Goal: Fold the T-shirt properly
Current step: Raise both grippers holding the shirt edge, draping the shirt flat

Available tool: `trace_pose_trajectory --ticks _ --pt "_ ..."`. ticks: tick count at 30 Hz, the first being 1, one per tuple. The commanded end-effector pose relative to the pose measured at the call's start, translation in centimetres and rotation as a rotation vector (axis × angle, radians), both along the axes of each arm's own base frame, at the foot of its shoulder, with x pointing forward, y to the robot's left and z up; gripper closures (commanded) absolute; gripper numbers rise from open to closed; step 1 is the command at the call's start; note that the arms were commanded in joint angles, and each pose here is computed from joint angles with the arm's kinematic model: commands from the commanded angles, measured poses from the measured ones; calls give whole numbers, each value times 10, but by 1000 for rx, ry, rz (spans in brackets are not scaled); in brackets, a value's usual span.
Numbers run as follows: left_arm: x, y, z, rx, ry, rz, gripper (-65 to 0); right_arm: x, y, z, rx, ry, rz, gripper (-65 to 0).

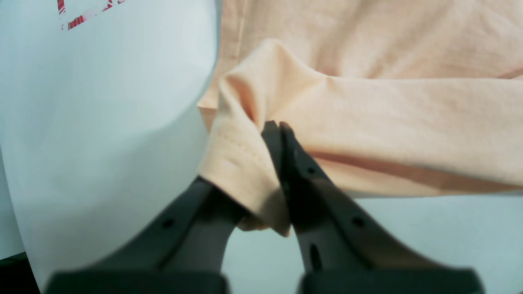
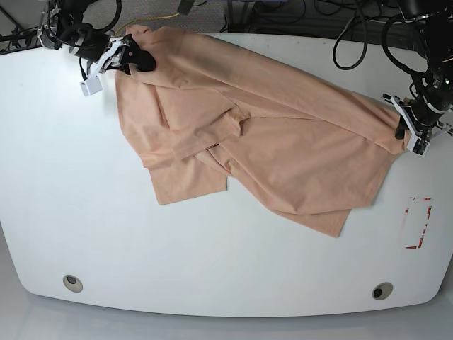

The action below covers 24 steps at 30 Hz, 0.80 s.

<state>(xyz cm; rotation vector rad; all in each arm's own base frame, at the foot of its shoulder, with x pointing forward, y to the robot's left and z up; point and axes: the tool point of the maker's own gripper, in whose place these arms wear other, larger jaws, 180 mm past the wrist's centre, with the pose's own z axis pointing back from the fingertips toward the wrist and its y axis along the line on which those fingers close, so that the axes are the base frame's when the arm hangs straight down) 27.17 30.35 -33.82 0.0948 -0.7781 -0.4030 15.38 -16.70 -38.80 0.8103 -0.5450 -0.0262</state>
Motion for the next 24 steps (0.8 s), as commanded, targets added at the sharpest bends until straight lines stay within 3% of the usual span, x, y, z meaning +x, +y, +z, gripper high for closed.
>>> trace_pose_trajectory --ticks 1,6,10,17,24 --pt "8 3 14 12 -47 -9 0 5 -5 2 18 -14 -22 -217" --pt "9 3 14 10 -47 -9 0 11 -4 2 38 -20 -32 -78" --pt "9 3 14 10 -47 -9 0 11 -1 12 9 -53 -4 -11" --pt "9 2 15 7 -52 -10 0 -3 16 37 -35 -113 54 0" --pt "20 -9 20 -42 -102 20 0 -34 20 39 -59 -70 80 0"
